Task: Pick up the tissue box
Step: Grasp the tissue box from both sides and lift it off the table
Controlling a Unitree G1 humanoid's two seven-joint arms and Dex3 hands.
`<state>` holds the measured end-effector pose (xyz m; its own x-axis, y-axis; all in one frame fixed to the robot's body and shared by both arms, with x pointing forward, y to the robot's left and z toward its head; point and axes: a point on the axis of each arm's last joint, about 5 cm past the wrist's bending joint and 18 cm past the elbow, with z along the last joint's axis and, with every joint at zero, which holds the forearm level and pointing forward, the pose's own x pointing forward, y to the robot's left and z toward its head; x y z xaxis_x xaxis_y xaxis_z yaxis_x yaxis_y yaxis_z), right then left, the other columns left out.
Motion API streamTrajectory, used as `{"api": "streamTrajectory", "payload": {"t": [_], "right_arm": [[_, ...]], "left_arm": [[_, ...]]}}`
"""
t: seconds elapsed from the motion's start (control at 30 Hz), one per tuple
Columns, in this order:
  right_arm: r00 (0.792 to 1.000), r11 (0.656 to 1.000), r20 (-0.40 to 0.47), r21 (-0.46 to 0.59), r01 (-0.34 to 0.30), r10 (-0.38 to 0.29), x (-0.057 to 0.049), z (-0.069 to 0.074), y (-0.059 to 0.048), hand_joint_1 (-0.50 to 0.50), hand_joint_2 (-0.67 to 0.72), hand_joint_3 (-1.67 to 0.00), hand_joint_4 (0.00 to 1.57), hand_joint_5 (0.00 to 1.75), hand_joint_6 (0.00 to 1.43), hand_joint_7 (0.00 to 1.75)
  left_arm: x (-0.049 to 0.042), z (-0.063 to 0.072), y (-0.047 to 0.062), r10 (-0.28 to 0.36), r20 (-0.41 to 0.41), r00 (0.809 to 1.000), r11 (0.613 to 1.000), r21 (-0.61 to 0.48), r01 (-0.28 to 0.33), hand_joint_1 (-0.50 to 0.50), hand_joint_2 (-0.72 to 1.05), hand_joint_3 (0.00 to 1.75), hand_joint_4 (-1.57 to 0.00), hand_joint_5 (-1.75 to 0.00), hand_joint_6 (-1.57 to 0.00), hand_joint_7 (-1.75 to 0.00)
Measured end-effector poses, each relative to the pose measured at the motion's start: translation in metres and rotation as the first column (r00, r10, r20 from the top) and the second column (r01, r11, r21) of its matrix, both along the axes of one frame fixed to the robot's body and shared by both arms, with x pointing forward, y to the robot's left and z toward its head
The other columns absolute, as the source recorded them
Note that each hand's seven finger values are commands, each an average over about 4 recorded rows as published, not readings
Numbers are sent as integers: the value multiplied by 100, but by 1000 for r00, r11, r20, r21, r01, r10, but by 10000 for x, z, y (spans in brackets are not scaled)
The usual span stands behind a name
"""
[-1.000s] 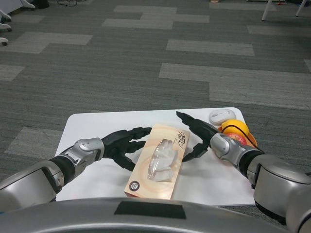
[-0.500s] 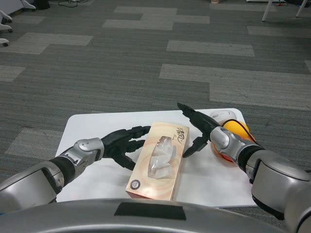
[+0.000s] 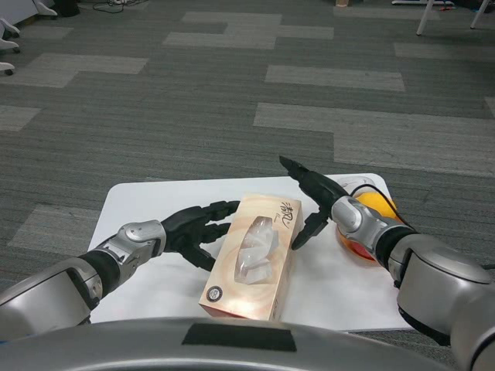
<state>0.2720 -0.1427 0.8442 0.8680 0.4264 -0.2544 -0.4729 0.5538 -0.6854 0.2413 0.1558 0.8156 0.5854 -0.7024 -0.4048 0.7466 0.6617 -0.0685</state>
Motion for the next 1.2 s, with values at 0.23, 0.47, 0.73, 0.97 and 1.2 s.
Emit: {"api": "streamTrajectory", "payload": {"t": [0.23, 0.47, 0.73, 0.97, 1.2], "right_arm": [[1000, 1000, 22, 0, -1, 1, 47, 51, 11, -42, -29, -8, 0, 19, 0, 0], [999, 1000, 34, 8, 12, -12, 72, 78, 7, -42, -29, -8, 0, 19, 0, 0], [999, 1000, 37, 16, 21, -22, 81, 87, 3, -42, -29, -8, 0, 19, 0, 0], [998, 999, 39, 21, 38, -39, 90, 94, -18, -42, -24, -8, 0, 19, 0, 0], [997, 997, 45, 42, 65, -67, 112, 122, -55, -42, -26, -8, 0, 19, 0, 0]], "left_arm": [[10, 11, 12, 22, 14, 1000, 1000, -15, -22, 50, 105, 17, 0, 0, 0, 0], [5, 17, 36, 93, 44, 995, 994, -67, -90, 50, 105, 15, -2, 0, 0, 0], [-5, 13, 83, 165, 58, 985, 982, -108, -158, 50, 105, 11, 0, 0, 0, 0], [-39, -21, 135, 205, 43, 978, 974, -108, -199, 50, 105, 15, 0, 0, 0, 0], [-50, -31, 151, 217, 39, 975, 971, -109, -212, 50, 105, 11, 0, 0, 0, 0]]}}
